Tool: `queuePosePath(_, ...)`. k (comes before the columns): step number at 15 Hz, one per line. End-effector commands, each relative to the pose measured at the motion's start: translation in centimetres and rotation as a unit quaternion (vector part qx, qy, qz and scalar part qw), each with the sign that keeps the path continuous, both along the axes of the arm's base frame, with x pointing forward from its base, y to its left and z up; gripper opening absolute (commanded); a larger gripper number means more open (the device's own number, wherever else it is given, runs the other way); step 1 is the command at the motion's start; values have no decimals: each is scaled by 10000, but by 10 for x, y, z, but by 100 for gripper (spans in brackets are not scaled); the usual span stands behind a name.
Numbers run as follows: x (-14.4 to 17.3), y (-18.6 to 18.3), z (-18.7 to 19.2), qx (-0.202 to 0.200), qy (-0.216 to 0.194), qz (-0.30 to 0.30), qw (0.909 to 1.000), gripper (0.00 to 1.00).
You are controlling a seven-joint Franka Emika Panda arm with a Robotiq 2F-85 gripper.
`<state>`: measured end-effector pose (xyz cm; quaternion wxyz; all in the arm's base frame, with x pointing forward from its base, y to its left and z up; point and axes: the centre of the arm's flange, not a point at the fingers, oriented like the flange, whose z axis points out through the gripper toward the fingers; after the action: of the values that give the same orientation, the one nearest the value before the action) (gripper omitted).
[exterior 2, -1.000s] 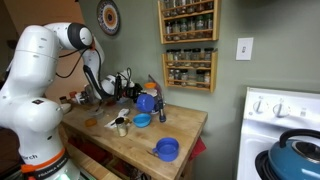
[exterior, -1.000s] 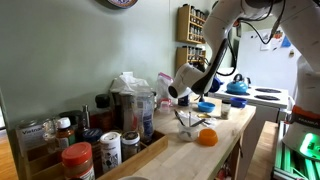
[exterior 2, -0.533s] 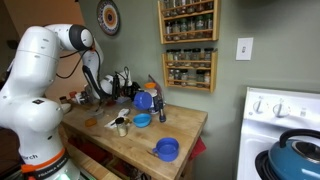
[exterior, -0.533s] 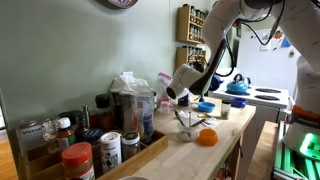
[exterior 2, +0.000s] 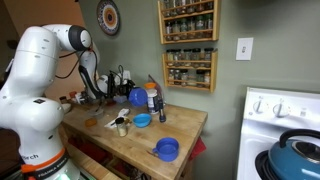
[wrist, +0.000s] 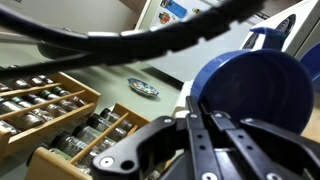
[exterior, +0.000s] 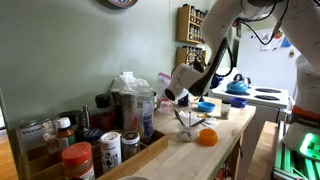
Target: Pour the contents from the furthest cup into the blue bowl
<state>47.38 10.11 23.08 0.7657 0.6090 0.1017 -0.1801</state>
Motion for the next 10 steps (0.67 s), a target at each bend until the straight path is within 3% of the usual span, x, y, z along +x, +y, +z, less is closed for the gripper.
queuePosePath(1,-1,12,-5,-174,-31,-36,9998,1)
queuePosePath(10,1,15,-8,-402,3,-113,9991,1)
